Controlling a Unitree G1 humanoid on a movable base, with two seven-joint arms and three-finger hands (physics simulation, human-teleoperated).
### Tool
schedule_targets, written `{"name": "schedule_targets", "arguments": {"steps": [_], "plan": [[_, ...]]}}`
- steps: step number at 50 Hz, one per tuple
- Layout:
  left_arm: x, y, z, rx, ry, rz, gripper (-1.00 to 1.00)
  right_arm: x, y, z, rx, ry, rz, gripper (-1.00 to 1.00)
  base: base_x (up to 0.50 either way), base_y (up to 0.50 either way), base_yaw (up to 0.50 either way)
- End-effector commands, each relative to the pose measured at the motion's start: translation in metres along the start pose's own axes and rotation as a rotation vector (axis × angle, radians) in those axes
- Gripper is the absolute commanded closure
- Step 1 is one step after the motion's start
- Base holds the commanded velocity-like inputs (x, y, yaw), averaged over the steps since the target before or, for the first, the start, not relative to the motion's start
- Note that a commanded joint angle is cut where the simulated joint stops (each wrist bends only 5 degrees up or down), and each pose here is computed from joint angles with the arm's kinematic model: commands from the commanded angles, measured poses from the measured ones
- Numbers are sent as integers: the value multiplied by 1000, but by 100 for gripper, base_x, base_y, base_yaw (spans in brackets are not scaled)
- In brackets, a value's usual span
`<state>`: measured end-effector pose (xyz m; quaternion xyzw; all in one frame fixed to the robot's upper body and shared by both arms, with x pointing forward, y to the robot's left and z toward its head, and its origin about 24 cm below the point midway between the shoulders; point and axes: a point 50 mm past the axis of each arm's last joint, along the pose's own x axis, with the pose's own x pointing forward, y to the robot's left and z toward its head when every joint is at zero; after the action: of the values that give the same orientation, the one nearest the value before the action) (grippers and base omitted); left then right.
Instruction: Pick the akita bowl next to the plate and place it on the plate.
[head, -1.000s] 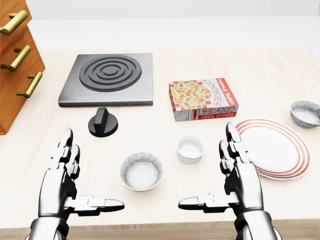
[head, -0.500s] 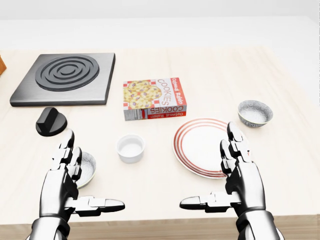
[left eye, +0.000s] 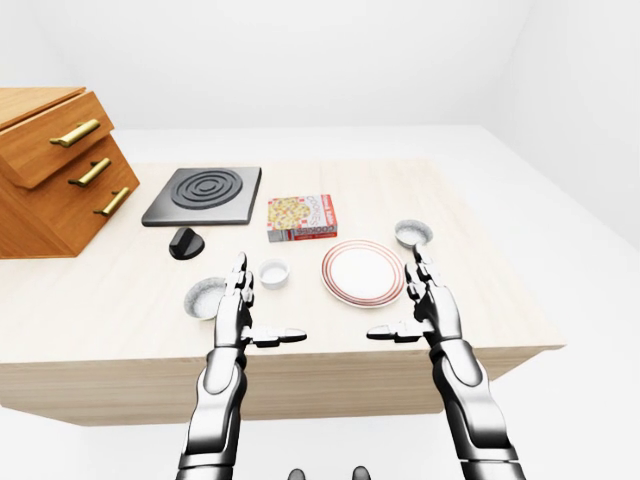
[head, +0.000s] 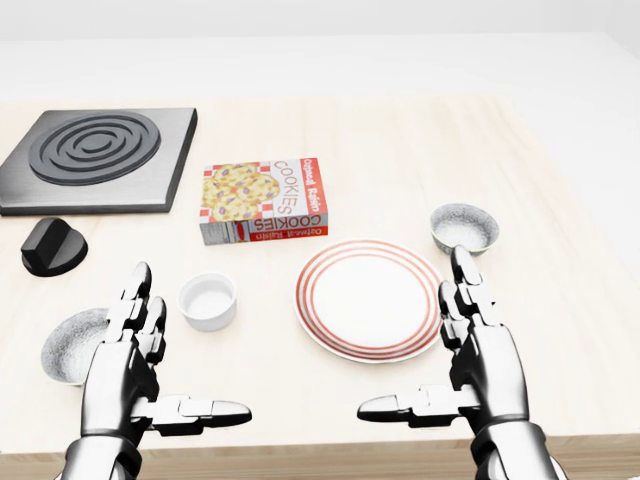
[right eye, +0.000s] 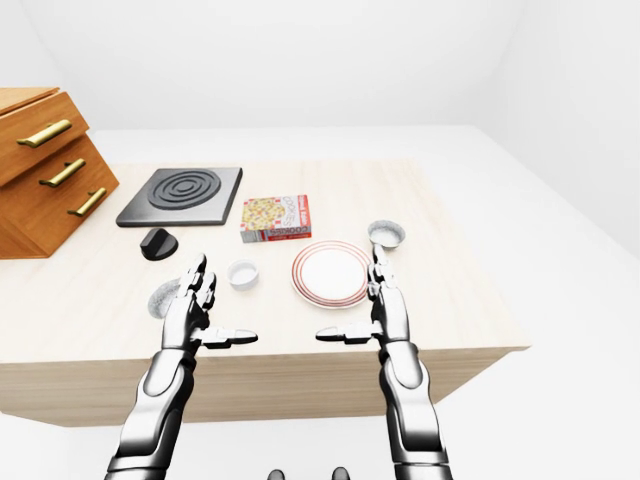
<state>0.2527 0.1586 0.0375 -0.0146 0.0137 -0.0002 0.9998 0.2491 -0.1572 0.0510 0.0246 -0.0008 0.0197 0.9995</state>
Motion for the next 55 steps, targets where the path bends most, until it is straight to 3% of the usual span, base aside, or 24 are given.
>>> {"name": "schedule_targets", "arguments": {"steps": [1,38,55], "plan": [[1,0,-1,-2,6,1,-100,-1,2,1,-13,-6,12,-100,23,0,0],[1,0,-1,-3,11,8,-100,-2,3,1,-20,-27,11,-100,49,0,0],[3,1,-2,-4,13,14,-100,2,1,1,-75,-31,-31,-100,1,0,0]]}}
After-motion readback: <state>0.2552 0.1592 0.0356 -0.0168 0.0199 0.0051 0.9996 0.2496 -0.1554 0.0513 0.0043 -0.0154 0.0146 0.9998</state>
